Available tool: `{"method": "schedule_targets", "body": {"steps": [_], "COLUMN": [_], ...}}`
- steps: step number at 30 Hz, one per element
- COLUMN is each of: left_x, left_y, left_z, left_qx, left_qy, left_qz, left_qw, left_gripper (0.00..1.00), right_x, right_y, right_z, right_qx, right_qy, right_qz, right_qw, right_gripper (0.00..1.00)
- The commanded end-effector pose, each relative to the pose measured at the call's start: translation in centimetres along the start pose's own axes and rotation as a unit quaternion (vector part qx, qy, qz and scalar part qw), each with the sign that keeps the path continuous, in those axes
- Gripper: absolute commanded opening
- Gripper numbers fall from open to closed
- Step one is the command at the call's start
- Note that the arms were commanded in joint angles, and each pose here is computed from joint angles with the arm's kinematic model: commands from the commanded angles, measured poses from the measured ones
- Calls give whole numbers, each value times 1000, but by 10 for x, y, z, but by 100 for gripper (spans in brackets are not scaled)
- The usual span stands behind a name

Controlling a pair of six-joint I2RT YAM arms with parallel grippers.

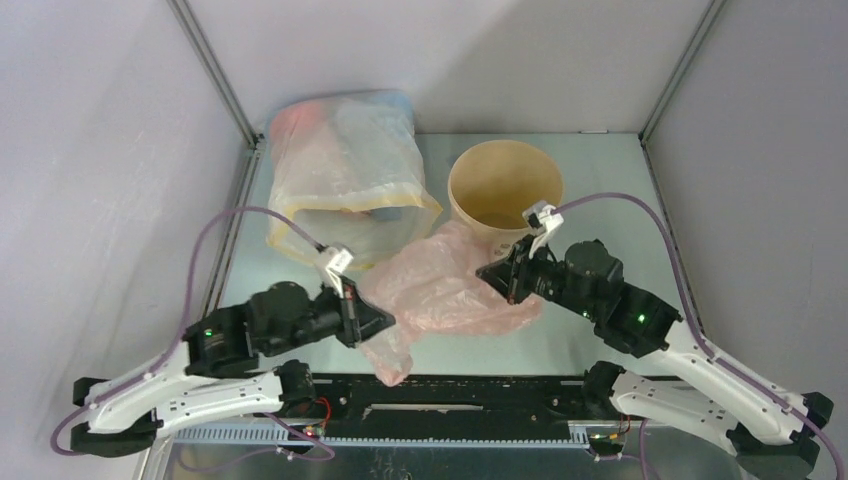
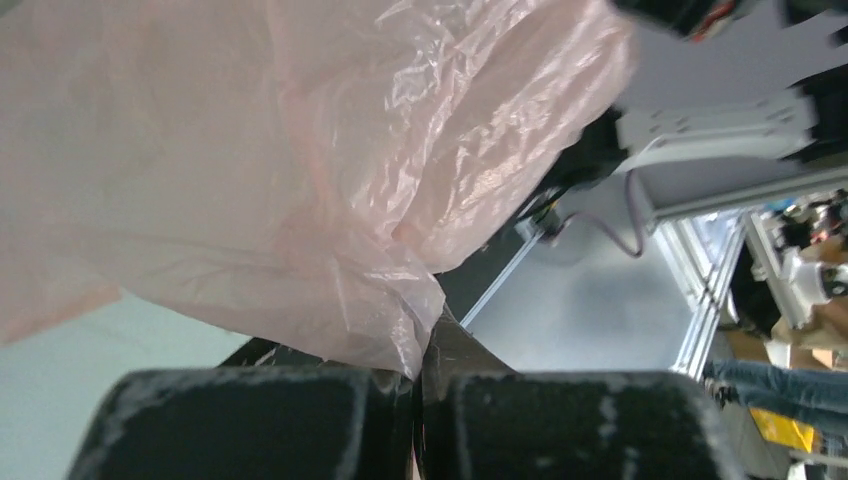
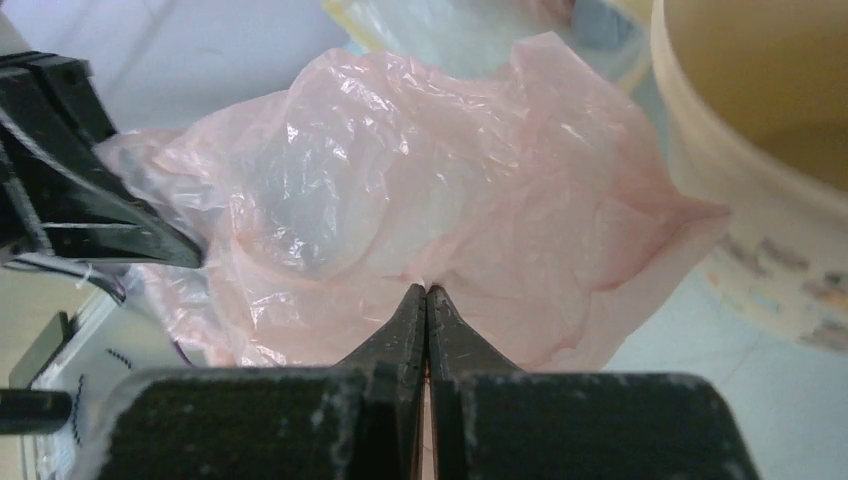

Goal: Put the trash bags into the trash bin

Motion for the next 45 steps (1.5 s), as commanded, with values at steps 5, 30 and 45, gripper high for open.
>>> {"method": "schedule_targets", "body": {"steps": [5, 30, 45], "left_x": [-64, -188, -193], "left_y": [56, -50, -93], "left_z": [-40, -108, -97], "left_qx": [4, -3, -13], "left_qy": [-50, -74, -65], "left_qz": [-101, -110, -72], "left_qw": [994, 991, 995], "left_gripper": [0, 0, 0], "right_x": [-89, -143, -177], "right_y": [7, 3, 28], "right_z": [-5, -182, -161], "right_qx": [65, 352, 323], "right_qy": [37, -14, 26], "right_qz": [-111, -55, -52], "right_qw": [991, 934, 945], "right_gripper": [0, 0, 57]}}
Point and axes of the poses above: each gripper's point midway between its finger pads, its own y axis back along the fingers, its own z axis along the line the jaws close on, x = y × z, the point moved 6 cm from there along y, back along the fingers, and after that the axes turned 11 degrees about y, right-handed, at the moved point
